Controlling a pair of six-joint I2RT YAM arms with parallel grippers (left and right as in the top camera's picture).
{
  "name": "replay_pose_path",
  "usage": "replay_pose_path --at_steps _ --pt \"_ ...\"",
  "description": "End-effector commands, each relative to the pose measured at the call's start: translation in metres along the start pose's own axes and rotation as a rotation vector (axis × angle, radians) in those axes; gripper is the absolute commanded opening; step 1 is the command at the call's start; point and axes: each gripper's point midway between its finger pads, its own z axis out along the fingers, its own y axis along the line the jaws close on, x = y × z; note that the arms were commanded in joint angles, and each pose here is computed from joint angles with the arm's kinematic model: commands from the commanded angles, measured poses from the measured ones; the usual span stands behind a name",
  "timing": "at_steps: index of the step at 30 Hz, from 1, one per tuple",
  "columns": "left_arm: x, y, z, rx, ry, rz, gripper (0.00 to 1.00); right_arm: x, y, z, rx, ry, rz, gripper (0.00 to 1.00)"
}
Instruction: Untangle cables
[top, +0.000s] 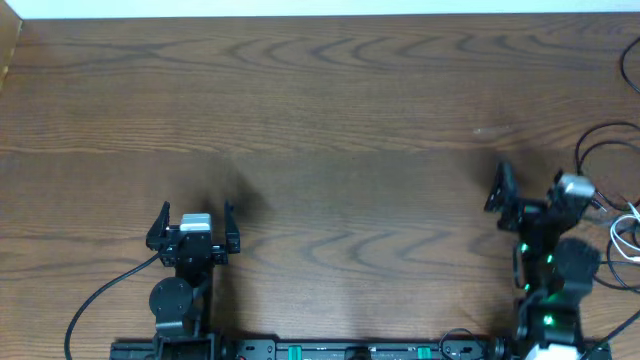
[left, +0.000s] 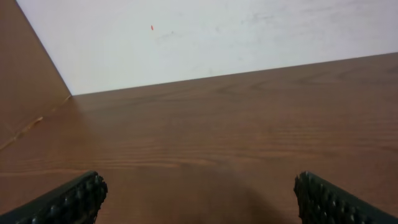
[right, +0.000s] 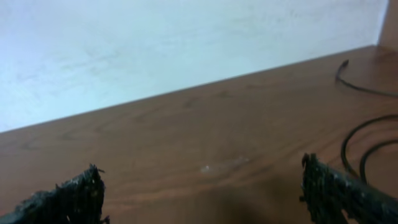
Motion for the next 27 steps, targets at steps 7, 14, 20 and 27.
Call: replay_pose_path --at_steps 7,14,20,27 --pt "0.017 0.004 0.001 -0.028 0.056 -0.008 0.98 0.028 -0.009 -0.022 0.025 0.005 0.014 0.99" --pt "0.017 0.004 0.001 -0.029 0.056 -0.008 0.98 0.054 -0.014 -0.029 0.047 0.109 0.007 0.99" --pt "0.017 0.004 0.001 -0.029 0.056 -0.008 0.97 0.049 -0.012 -0.034 0.037 0.084 -0.093 0.99" --pt "0.017 0.004 0.001 -0.029 0.056 -0.008 0.97 0.027 -0.007 -0.039 0.021 -0.015 -0.195 0.99"
